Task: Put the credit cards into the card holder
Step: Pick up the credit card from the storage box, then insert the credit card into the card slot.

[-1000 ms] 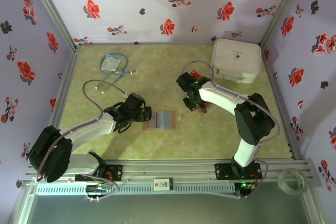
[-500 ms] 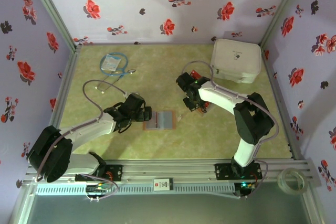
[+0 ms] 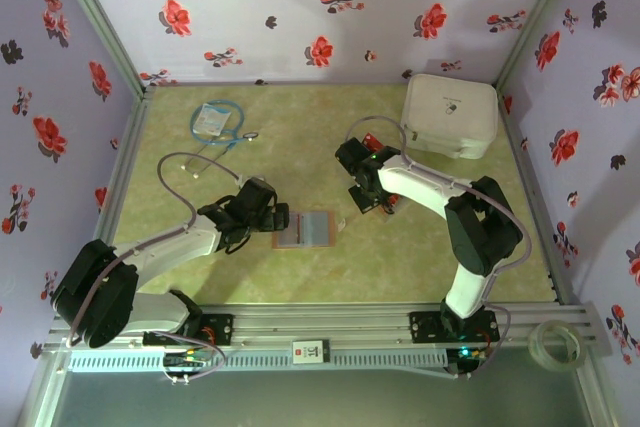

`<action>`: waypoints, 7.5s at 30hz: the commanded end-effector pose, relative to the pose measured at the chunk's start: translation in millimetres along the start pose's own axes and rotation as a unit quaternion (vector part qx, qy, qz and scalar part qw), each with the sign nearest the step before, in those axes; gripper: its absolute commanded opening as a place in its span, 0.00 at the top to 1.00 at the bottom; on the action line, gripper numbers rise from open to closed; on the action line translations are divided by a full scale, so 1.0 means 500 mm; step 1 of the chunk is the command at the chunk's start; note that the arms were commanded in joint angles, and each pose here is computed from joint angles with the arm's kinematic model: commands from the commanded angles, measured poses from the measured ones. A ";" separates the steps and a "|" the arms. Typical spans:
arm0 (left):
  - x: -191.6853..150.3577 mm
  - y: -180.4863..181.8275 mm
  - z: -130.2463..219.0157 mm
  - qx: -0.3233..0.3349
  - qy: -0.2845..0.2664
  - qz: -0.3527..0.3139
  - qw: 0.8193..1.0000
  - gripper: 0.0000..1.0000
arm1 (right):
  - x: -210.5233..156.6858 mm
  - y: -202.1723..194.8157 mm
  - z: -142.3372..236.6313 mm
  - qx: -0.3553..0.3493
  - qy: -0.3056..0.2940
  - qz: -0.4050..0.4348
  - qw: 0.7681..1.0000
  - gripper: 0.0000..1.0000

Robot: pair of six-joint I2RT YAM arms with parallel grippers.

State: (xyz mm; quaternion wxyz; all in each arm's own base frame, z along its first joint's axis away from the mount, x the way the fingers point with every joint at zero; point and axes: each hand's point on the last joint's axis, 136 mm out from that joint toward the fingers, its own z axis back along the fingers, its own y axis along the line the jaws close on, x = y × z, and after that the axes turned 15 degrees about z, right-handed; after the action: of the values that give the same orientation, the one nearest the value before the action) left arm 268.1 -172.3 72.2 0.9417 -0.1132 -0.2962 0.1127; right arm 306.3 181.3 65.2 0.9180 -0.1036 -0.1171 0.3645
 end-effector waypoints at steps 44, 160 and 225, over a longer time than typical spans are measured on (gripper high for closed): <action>-0.082 0.045 -0.032 0.089 0.075 -0.121 0.986 0.00 | 0.125 0.191 0.172 0.384 -0.356 -0.288 0.802 1.00; -0.104 0.084 -0.013 0.109 0.057 -0.071 0.990 0.00 | 0.082 0.346 -0.002 0.447 -0.270 -0.281 0.805 1.00; -0.044 0.159 -0.009 0.172 0.055 0.024 0.983 0.00 | 0.108 0.289 0.024 0.275 -0.156 -0.154 0.936 0.89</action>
State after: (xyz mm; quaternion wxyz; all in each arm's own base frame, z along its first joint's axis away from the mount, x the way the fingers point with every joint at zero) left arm 244.1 -114.4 40.5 0.9603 0.0107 -0.2240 0.1657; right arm 250.6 324.9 52.6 0.9206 0.2573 -0.1784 0.2335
